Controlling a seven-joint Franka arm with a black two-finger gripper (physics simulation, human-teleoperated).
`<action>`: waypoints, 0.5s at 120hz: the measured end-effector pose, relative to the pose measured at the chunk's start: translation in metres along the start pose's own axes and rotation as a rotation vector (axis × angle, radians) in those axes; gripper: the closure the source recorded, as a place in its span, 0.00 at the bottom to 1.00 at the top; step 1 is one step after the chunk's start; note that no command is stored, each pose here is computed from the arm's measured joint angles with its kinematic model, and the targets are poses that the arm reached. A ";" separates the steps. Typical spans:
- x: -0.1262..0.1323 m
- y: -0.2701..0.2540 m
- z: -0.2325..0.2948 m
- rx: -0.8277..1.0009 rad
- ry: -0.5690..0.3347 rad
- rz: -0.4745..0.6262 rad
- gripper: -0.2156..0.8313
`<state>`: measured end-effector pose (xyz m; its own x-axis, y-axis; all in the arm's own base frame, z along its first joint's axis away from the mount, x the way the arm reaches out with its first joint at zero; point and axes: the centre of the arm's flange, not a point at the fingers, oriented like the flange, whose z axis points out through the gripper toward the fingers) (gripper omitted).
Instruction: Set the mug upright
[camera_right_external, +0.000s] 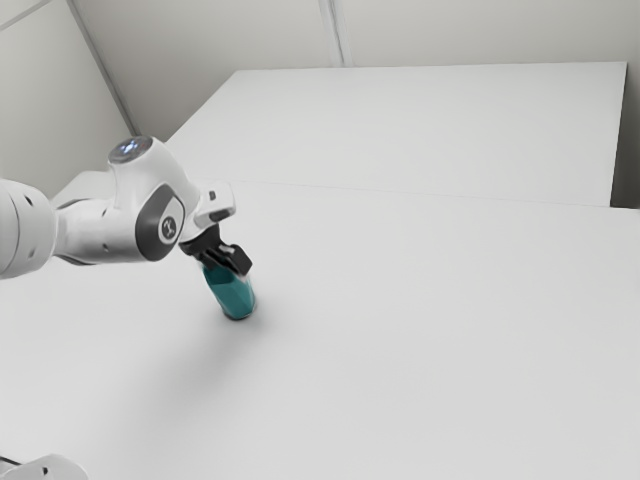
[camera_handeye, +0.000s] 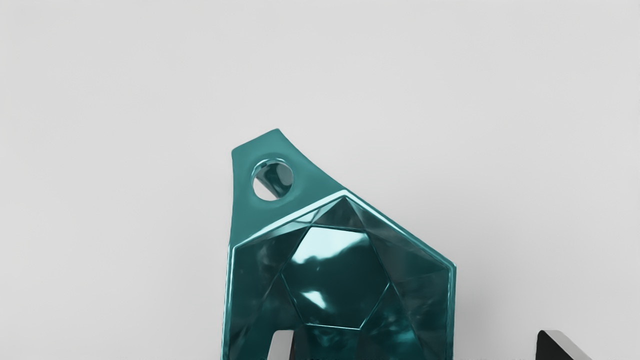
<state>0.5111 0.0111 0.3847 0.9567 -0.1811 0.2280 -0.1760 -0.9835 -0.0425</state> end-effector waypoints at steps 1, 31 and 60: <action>0.001 0.000 -0.002 0.002 0.000 0.000 0.28; 0.062 -0.005 -0.099 -0.017 0.012 0.006 0.23; 0.095 -0.013 -0.210 -0.033 -0.016 0.011 0.21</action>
<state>0.5552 0.0061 0.6114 0.9582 -0.1919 0.2121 -0.1936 -0.9810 -0.0128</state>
